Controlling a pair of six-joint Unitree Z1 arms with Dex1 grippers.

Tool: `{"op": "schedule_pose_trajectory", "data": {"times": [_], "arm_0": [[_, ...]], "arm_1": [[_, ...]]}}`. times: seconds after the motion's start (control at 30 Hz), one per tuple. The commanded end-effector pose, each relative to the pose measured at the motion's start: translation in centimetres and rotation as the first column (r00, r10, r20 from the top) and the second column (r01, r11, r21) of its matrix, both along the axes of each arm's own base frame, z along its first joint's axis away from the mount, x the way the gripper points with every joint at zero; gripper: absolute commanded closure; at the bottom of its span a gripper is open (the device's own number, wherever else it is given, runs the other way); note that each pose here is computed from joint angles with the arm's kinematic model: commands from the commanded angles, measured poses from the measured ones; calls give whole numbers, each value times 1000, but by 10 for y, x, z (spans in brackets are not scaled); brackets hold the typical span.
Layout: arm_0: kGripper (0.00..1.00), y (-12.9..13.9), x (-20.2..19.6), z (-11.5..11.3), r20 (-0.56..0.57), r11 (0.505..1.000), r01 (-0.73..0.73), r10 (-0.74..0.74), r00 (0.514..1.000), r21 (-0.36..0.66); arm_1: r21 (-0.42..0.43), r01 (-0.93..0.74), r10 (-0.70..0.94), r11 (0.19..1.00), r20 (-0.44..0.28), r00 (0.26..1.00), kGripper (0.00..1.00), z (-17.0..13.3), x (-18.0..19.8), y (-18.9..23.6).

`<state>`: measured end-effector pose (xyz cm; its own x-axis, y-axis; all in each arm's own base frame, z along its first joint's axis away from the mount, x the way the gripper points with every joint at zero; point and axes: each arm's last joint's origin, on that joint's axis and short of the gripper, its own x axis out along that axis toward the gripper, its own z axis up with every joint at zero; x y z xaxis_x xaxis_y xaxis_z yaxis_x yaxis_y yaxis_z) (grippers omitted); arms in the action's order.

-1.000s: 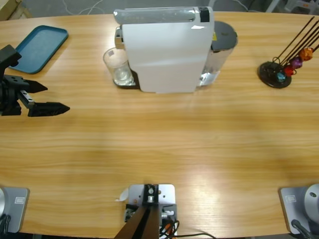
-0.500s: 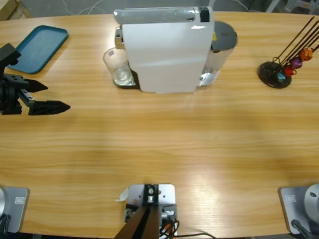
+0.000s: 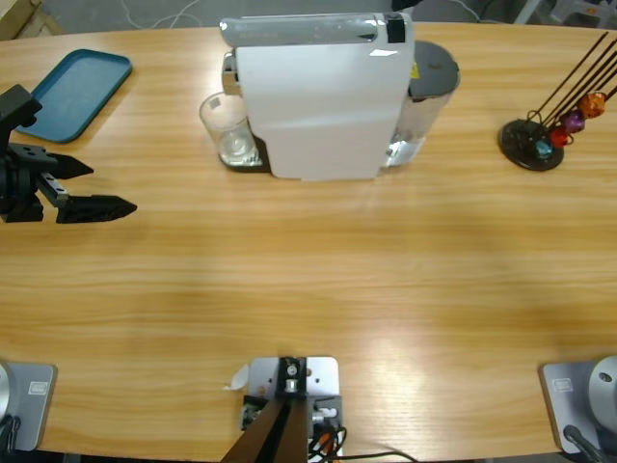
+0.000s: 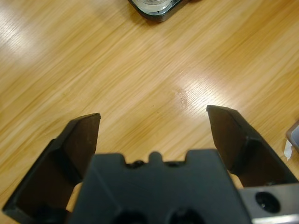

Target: Pour coffee

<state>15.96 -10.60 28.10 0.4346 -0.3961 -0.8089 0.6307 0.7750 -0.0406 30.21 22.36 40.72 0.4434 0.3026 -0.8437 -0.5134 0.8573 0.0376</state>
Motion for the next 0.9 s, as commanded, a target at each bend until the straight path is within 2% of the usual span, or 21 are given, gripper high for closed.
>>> {"op": "schedule_pose_trajectory", "data": {"times": [0.03,0.7,0.77,0.9], "arm_0": [[13,-1,0,-14,-36,1000,-5,6,999,31],[13,0,-1,-15,-36,1000,-7,8,999,30],[13,0,-1,-15,-36,1000,-7,8,999,30],[13,0,-1,-13,-28,1000,-7,8,1000,25]], "arm_1": [[-31,0,-2,1000,-74,997,1000,-26,10,9],[-72,-3,-7,997,-142,990,1000,-45,9,10],[-63,0,-7,998,-112,994,1000,-37,7,8],[23,-33,31,999,61,998,1000,23,-6,0]]}}
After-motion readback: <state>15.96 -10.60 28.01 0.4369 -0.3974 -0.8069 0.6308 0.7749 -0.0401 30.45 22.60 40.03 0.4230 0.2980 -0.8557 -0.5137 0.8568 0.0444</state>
